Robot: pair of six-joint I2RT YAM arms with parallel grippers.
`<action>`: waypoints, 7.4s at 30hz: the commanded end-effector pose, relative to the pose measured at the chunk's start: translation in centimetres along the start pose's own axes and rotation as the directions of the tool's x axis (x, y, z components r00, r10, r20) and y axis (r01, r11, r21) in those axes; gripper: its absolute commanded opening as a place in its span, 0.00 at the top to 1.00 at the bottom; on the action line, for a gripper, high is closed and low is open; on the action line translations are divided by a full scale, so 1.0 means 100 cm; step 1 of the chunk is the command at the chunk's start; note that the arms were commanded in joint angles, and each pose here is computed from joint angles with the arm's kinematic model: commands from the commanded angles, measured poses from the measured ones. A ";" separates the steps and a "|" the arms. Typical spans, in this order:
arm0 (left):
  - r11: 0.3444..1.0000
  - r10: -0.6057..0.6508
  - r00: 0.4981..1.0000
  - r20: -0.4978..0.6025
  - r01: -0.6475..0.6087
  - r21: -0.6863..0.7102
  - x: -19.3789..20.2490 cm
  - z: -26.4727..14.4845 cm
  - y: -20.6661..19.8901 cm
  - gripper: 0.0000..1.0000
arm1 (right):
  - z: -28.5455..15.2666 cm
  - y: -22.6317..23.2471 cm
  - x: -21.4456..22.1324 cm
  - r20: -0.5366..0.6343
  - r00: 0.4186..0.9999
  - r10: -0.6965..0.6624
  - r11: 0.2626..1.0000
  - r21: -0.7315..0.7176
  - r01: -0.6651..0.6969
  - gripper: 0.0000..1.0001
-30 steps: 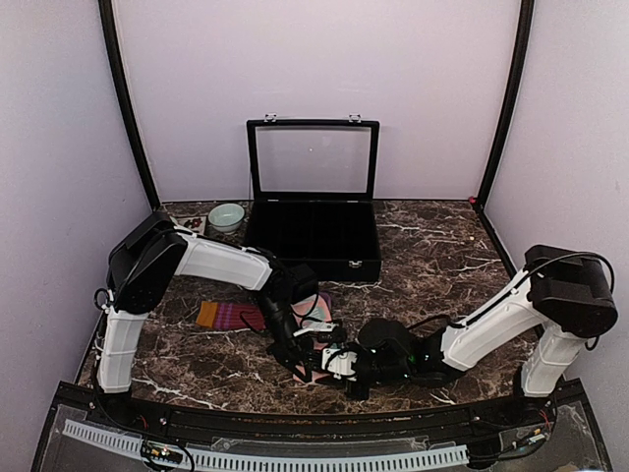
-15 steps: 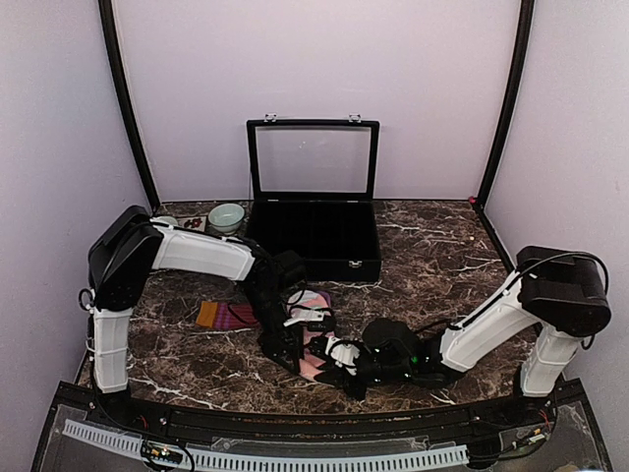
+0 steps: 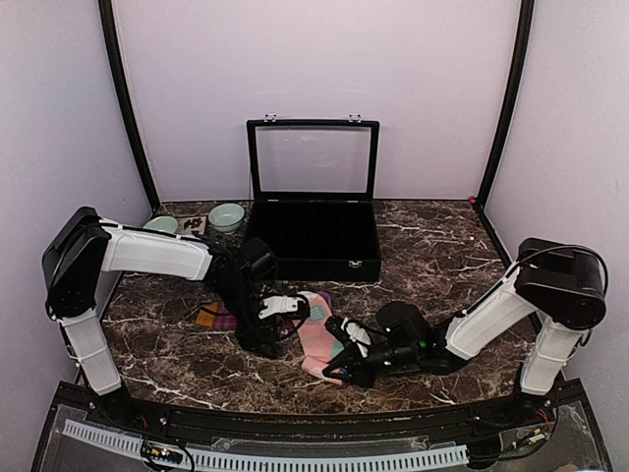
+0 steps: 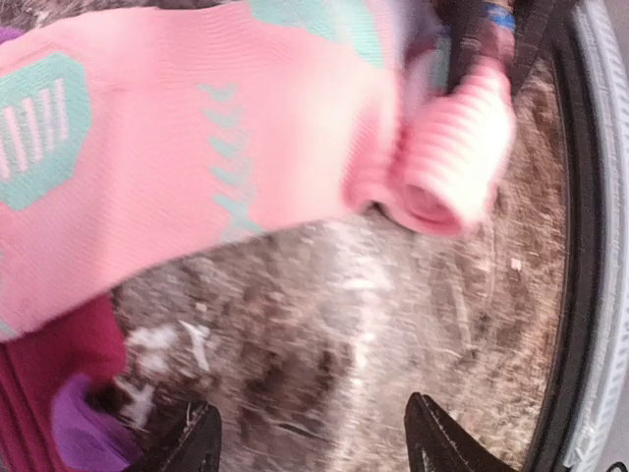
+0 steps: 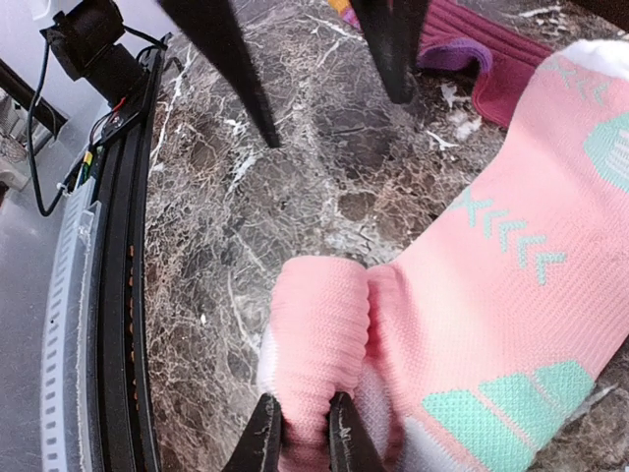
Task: Roll the socks
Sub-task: Roll the sock at the center of the board.
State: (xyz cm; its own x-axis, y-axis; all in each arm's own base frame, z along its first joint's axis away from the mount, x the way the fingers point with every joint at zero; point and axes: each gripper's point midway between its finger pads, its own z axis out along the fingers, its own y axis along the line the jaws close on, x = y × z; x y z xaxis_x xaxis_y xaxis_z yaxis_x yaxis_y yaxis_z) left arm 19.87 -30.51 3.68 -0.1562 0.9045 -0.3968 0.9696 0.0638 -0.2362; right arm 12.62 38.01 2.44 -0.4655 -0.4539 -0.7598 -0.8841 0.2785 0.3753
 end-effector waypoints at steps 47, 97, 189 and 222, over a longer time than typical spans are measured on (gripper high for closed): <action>0.919 0.393 0.911 0.127 -0.384 -0.090 -0.071 0.028 -0.052 0.54 | -0.006 -0.045 0.150 -0.473 0.552 0.687 0.706 0.253 -0.662 0.99; 0.930 0.354 0.927 -0.124 -0.336 0.147 0.028 0.097 -0.059 0.80 | -0.049 -0.058 0.063 -0.147 0.845 0.515 0.848 0.232 -0.476 0.00; 0.999 0.008 0.996 -0.094 -0.012 -0.034 0.021 0.017 0.017 0.20 | 0.012 -0.048 0.060 -0.316 0.913 0.258 0.960 0.187 -0.207 1.00; 0.984 0.121 0.974 0.194 -0.092 -0.155 -0.002 -0.024 -0.016 0.05 | 0.002 -0.068 0.116 -0.426 0.733 0.530 0.848 0.289 -0.445 1.00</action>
State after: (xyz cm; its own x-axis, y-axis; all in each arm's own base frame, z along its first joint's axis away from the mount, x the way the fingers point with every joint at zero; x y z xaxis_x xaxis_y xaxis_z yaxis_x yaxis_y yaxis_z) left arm 18.01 -29.93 5.78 -0.0204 0.8286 -0.5595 0.9987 -0.0088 -0.0494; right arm 16.88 40.29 1.73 -0.6997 -0.4593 -0.5472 -0.7093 0.3551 0.6090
